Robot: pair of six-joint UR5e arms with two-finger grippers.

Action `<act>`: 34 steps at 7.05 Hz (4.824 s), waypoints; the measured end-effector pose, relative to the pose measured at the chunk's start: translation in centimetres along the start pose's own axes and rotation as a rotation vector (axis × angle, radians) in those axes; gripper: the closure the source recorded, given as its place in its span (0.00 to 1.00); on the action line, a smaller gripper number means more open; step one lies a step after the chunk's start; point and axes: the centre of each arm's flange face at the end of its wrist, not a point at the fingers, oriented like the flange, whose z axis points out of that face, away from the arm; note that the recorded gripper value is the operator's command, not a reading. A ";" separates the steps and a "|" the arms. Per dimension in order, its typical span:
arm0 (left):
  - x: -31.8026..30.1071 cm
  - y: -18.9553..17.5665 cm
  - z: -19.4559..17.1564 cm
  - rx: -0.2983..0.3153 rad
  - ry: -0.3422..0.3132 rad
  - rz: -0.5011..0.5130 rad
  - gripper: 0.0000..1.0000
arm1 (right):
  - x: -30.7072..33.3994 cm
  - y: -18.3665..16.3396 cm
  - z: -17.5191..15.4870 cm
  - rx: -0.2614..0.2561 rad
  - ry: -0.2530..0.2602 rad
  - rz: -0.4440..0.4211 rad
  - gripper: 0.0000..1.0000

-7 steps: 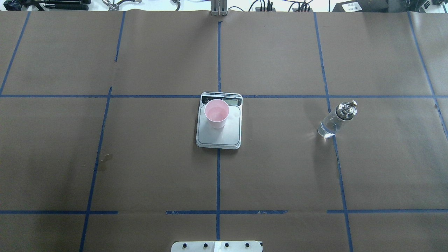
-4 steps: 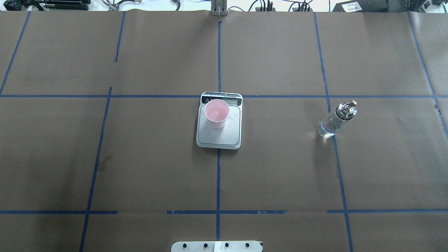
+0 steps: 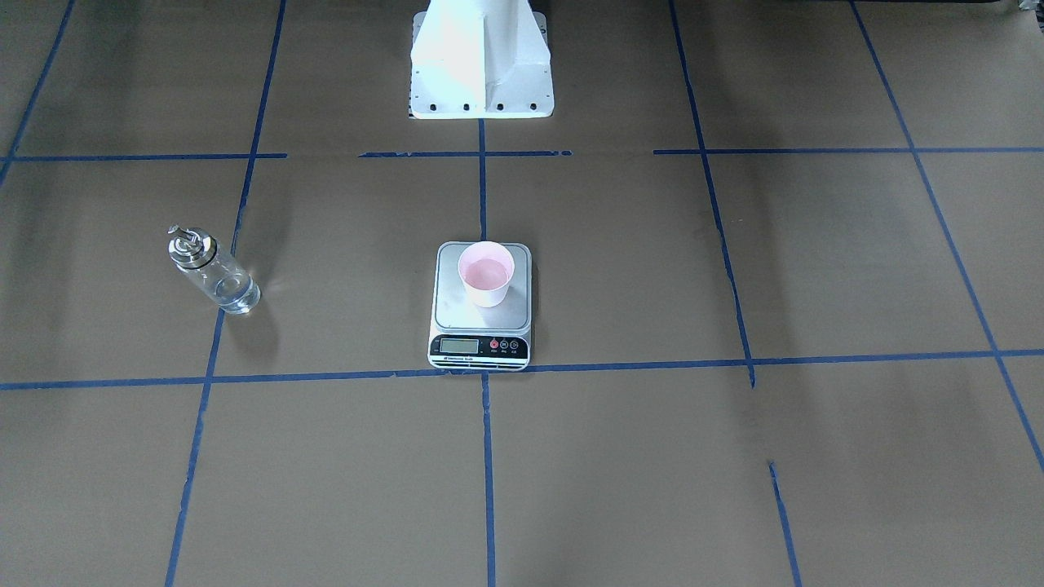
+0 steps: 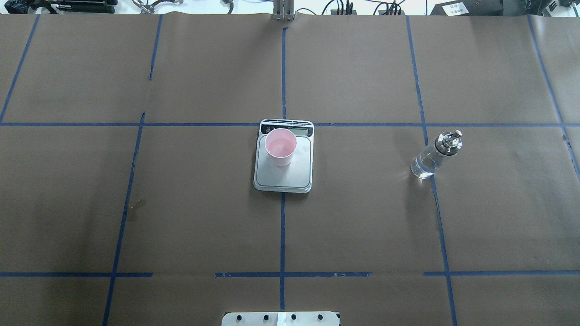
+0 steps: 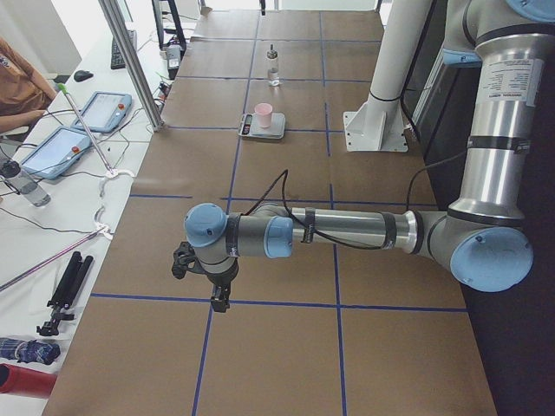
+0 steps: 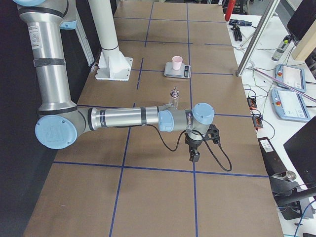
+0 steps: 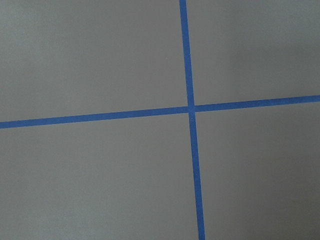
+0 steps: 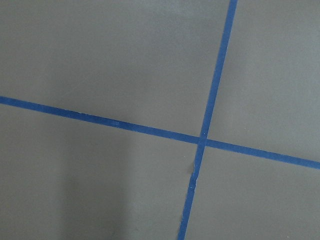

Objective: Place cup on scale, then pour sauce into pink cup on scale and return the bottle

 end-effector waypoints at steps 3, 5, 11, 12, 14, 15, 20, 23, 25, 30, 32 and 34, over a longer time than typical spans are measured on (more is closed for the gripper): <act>0.3 -0.2 -0.2 0.006 0.005 0.004 0.00 | 0.1 0.0 0.2 -0.003 0.001 0.001 0.00; 0.5 -0.3 0.0 0.004 0.006 0.009 0.00 | 0.2 0.4 0.4 -0.008 0.001 0.005 0.00; 0.9 -0.4 0.7 -0.009 0.007 0.015 0.00 | 0.2 0.5 0.4 -0.007 0.002 0.004 0.00; 0.9 -0.4 0.7 -0.009 0.006 0.014 0.00 | 0.2 0.5 0.4 -0.008 0.002 0.005 0.00; 0.8 -0.3 0.8 -0.011 0.005 0.014 0.00 | 0.2 0.5 0.4 -0.008 0.001 0.005 0.00; 0.8 -0.3 0.8 -0.012 0.003 0.014 0.00 | 0.2 0.5 0.3 -0.007 0.001 0.004 0.00; 0.9 -0.6 0.7 0.004 0.000 0.032 0.00 | 0.1 0.4 0.2 -0.005 -0.001 0.004 0.00; 0.9 -0.6 0.7 0.005 0.002 0.030 0.00 | 0.0 0.4 0.2 -0.004 -0.009 0.004 0.00; 0.9 -0.6 0.6 0.008 0.004 0.034 0.00 | -0.1 0.4 0.2 -0.003 -0.013 0.003 0.00; 1.0 -0.7 0.7 0.007 0.005 0.031 0.00 | -0.1 0.4 0.1 -0.002 -0.016 0.002 0.00; 0.9 -0.7 0.8 0.005 0.004 0.027 0.00 | -0.1 0.4 0.1 -0.002 -0.016 0.002 0.00; 0.8 -0.7 0.8 0.003 0.002 0.026 0.00 | -0.1 0.3 0.2 -0.002 -0.016 0.001 0.00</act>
